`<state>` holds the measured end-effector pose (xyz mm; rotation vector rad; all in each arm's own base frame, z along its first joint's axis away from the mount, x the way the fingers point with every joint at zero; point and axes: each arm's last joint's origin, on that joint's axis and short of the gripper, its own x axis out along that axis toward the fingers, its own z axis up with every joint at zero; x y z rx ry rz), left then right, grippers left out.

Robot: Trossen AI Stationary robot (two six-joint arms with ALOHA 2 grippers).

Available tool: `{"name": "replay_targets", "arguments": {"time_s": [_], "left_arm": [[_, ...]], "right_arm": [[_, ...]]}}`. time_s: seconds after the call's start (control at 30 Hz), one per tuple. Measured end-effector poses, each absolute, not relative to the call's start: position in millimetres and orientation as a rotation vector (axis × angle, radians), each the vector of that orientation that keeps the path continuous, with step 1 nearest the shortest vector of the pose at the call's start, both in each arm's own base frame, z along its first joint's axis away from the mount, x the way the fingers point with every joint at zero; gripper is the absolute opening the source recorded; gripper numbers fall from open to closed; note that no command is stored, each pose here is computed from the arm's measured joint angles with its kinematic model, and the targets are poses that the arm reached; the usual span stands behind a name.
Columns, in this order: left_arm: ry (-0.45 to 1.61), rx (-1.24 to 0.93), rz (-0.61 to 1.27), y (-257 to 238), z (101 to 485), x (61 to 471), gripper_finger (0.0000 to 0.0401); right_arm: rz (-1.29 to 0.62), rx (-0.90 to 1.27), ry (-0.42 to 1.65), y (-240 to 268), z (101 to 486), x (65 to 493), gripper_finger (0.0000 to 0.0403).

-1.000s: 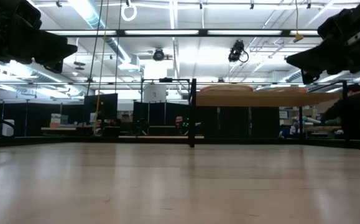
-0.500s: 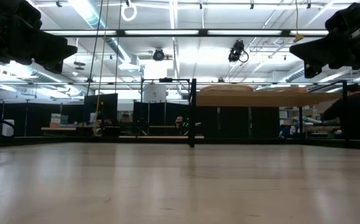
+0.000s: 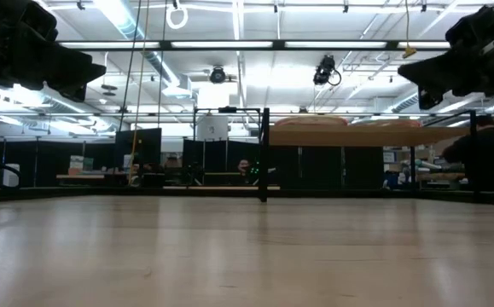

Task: Place and stack plates onto a shelf
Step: Return to Home Position

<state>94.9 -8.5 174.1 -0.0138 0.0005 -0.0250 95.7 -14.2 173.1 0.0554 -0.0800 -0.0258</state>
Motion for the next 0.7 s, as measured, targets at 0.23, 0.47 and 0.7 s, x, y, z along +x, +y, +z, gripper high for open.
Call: {"name": "replay_targets", "arguments": {"time_s": [0.23, 0.47, 0.7], "left_arm": [[0.008, -0.001, -0.022, -8.2, 173.5, 94.8, 0.0151], [0.010, -0.025, -0.023, -8.2, 173.5, 94.8, 0.0151], [0.010, -0.039, -0.023, -8.2, 173.5, 94.8, 0.0151]], "right_arm": [[-0.070, 0.117, -0.029, -15.7, 168.0, 97.1, 0.0014], [-0.074, 0.095, -0.034, -15.8, 168.6, 97.1, 0.0014], [-0.072, 0.104, -0.034, -15.8, 168.5, 97.1, 0.0014]]}}
